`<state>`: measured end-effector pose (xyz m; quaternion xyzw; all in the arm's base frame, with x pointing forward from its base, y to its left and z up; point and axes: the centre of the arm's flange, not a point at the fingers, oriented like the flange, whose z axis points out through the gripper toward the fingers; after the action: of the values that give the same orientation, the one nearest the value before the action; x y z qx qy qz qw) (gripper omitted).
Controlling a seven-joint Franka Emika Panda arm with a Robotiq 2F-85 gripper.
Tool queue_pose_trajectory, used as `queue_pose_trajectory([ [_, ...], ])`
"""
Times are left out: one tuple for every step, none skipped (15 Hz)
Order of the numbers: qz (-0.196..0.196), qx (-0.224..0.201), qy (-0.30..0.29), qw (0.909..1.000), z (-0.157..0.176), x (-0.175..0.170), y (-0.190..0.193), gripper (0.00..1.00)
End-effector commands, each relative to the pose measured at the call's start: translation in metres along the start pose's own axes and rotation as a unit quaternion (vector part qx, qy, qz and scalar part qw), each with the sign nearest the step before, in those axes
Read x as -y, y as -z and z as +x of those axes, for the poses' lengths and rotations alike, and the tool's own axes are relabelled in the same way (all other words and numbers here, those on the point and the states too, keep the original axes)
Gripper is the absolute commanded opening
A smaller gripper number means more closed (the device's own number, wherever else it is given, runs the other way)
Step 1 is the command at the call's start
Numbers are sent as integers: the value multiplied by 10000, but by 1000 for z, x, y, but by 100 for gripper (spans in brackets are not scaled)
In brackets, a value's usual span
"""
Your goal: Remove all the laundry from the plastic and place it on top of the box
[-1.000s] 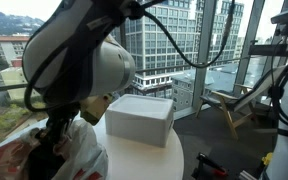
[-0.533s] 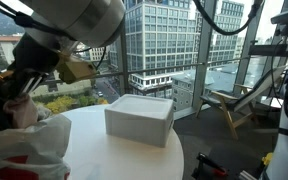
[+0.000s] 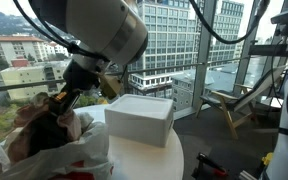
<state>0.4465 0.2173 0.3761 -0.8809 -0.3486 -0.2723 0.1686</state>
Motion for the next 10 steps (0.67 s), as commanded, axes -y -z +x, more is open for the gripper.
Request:
queue_pose_trajectory([
  [-394,335,626,9967,-1,11,-8,11],
  [-609,342,908,9934,4,18,1,11],
  [-776,358,1100,9903,7,23,9,11],
  [-932,357,1308,9864,12,29,19,11],
  [-1097,353,1501,9819,17,37,32,11],
  [-1268,320,1653,9775,20,43,43,11],
  [-1435,274,1785,9730,24,49,56,11],
  [-1615,226,1895,9682,28,54,69,11],
  [-1804,164,1994,9630,32,59,84,11],
  [-1997,71,2076,9576,37,65,100,11],
])
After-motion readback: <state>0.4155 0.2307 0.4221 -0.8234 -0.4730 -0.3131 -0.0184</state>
